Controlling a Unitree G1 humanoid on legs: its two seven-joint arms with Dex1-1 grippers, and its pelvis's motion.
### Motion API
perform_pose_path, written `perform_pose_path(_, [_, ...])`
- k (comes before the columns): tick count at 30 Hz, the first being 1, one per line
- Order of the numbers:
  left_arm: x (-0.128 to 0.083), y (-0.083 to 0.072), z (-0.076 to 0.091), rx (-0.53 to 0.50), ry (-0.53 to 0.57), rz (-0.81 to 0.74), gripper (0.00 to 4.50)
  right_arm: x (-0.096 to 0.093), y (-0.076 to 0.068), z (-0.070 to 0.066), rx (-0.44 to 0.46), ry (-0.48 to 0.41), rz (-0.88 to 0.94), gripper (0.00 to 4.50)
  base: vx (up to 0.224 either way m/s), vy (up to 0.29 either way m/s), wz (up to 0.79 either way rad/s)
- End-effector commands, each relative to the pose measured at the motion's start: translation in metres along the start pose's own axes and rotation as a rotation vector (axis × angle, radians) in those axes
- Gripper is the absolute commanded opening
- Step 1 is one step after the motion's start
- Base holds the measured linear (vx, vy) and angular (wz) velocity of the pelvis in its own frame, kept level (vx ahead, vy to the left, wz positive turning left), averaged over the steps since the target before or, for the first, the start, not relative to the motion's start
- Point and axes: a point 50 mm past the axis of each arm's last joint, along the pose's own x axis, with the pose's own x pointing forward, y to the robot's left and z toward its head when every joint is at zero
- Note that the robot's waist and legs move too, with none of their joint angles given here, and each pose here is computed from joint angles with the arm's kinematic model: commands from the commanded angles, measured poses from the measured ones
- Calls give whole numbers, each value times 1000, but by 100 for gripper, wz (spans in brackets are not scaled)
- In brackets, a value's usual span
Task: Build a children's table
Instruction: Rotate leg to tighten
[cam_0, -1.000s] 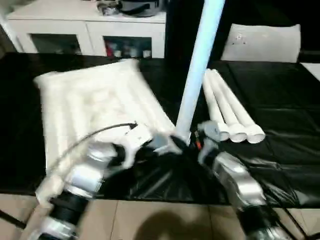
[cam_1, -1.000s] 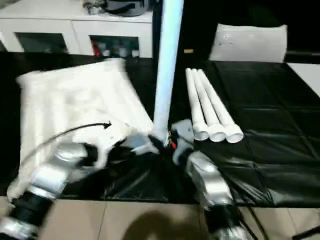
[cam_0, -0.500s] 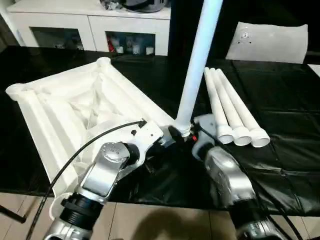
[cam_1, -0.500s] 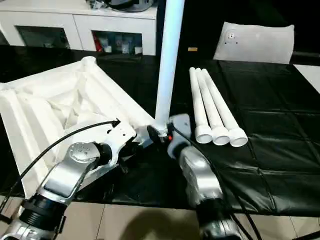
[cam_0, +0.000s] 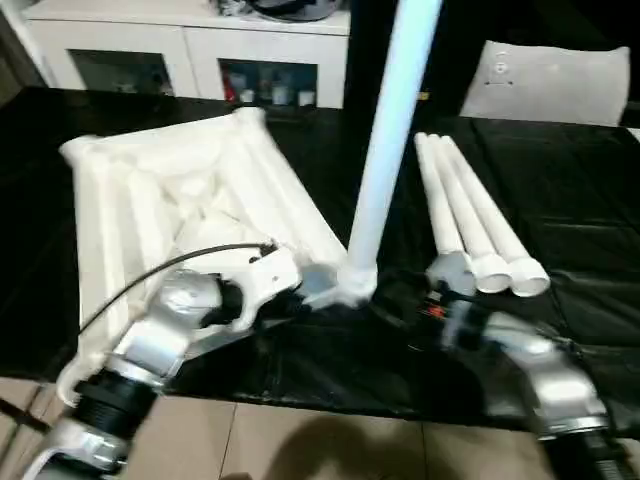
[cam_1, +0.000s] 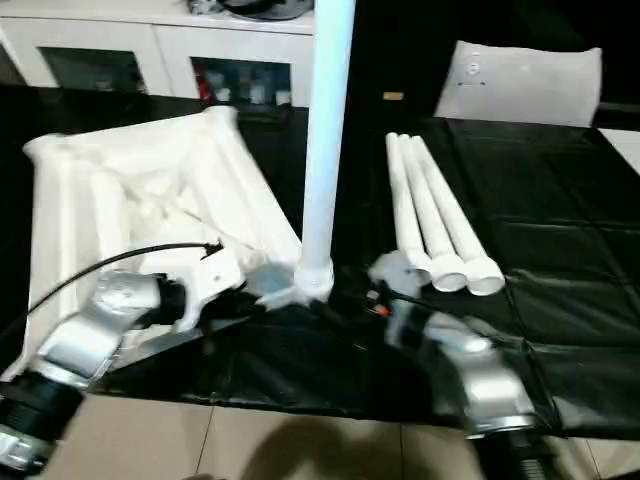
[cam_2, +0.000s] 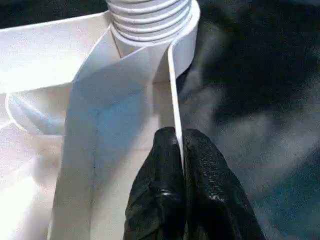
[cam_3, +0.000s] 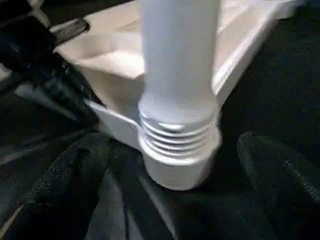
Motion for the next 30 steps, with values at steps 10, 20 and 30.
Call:
perform_pose_path(10, [2, -11, -4, 183, 96, -334, 0, 1, -9, 20, -158, 96, 230, 445, 0, 0, 0])
perform_pose_path(20, [5, -11, -3, 272, 123, -442, 0, 15, -5, 19, -187, 175, 417, 366, 0, 0, 0])
perform_pose_path(30, [7, -11, -5, 297, 129, -482, 0, 23, -3, 14, -143, 182, 475, 291, 0, 0, 0])
